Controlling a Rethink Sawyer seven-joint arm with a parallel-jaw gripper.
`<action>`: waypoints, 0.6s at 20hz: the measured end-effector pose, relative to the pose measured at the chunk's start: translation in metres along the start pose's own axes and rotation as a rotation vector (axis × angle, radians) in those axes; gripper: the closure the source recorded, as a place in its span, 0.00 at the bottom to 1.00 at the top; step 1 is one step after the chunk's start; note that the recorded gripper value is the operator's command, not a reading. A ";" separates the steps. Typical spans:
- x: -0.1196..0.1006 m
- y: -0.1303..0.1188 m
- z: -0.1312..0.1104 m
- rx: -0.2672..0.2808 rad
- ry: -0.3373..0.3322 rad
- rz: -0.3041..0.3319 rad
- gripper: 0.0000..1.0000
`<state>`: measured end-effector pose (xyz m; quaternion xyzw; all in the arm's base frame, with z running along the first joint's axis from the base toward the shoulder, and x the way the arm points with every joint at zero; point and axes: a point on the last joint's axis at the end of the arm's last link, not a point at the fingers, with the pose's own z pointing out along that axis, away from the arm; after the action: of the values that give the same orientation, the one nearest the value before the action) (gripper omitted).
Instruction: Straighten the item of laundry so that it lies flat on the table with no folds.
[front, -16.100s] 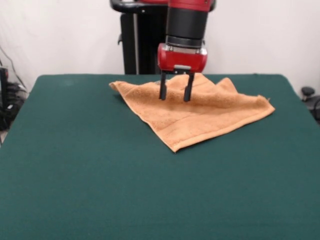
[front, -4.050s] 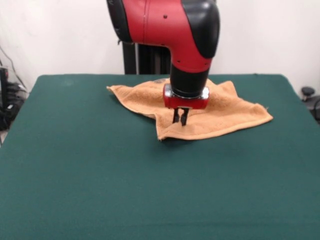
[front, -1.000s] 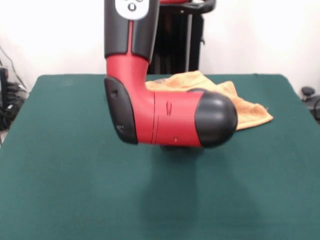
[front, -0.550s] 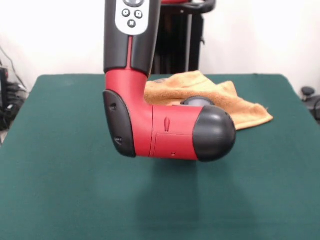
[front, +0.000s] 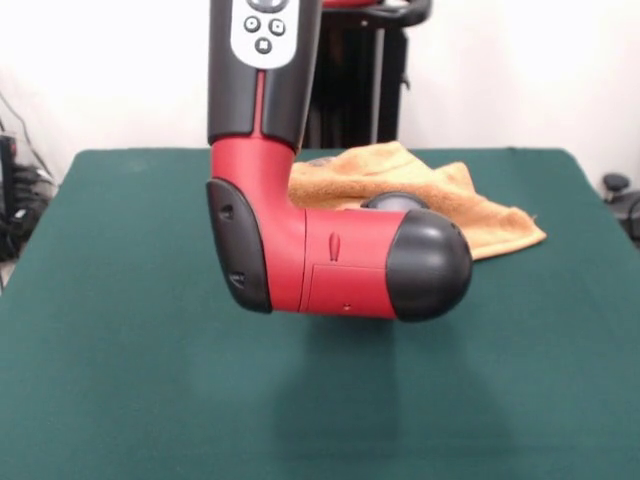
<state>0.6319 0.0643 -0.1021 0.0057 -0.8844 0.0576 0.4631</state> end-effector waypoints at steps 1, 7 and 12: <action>0.001 0.000 0.000 0.000 -0.011 -0.002 1.00; 0.011 -0.001 -0.001 -0.003 -0.093 -0.014 1.00; 0.026 -0.002 0.000 -0.003 -0.215 -0.029 1.00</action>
<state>0.6175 0.0638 -0.0803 0.0240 -0.9289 0.0488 0.3663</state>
